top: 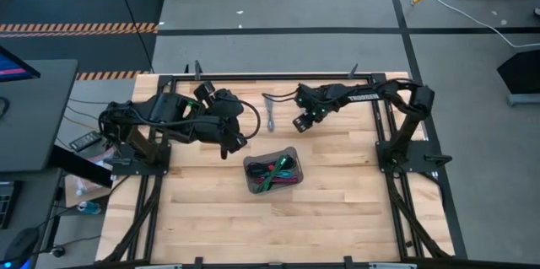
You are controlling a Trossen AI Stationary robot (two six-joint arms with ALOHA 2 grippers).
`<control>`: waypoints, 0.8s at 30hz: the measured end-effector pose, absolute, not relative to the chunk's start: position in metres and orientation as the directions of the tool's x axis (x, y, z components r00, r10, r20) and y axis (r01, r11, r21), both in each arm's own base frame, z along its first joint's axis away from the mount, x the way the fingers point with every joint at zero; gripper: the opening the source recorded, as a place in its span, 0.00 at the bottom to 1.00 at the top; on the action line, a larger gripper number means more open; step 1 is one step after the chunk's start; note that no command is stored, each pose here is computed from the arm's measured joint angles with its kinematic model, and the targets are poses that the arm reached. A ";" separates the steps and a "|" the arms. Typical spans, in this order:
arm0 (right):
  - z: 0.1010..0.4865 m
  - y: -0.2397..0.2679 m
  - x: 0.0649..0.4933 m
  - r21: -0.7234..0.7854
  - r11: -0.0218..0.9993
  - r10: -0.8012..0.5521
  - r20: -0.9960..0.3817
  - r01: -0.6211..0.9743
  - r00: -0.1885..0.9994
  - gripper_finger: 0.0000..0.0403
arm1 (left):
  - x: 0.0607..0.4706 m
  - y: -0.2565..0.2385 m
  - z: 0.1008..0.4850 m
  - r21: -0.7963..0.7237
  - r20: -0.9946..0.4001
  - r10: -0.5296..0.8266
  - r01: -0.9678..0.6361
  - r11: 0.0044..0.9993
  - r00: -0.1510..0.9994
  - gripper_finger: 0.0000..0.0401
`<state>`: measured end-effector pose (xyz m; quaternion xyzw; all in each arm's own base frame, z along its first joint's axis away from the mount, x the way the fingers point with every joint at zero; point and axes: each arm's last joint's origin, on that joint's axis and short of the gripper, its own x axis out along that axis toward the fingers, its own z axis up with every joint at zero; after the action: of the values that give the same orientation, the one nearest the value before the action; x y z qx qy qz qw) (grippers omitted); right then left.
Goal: Pick and place USB-C Cables
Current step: Put the white USB cable into the black bin
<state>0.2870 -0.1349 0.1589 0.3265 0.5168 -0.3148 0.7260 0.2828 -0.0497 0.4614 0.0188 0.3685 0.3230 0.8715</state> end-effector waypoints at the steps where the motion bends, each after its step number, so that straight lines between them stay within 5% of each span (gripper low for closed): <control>1: 0.153 -0.135 0.287 0.142 0.588 -0.103 -0.963 0.796 0.247 0.50 | 0.283 -0.050 0.461 0.271 -0.630 0.577 -0.549 0.791 0.520 0.03; 13: 0.135 -0.132 0.294 0.087 0.606 -0.117 -0.974 0.791 0.197 0.47 | 0.283 -0.050 0.461 0.270 -0.630 0.577 -0.550 0.791 0.520 0.03; 21: 0.135 -0.133 0.294 0.082 0.610 -0.126 -0.972 0.788 0.198 0.09 | 0.283 -0.050 0.461 0.270 -0.630 0.577 -0.550 0.791 0.520 0.03; 24: 0.139 -0.134 0.295 0.092 0.628 -0.135 -0.965 0.773 0.224 0.04 | 0.283 -0.050 0.461 0.270 -0.630 0.577 -0.550 0.791 0.520 0.03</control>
<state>0.2952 -0.1336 0.1388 0.2961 0.5382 -0.3133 0.7242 0.2828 -0.0497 0.4615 0.0185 0.3681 0.3231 0.8717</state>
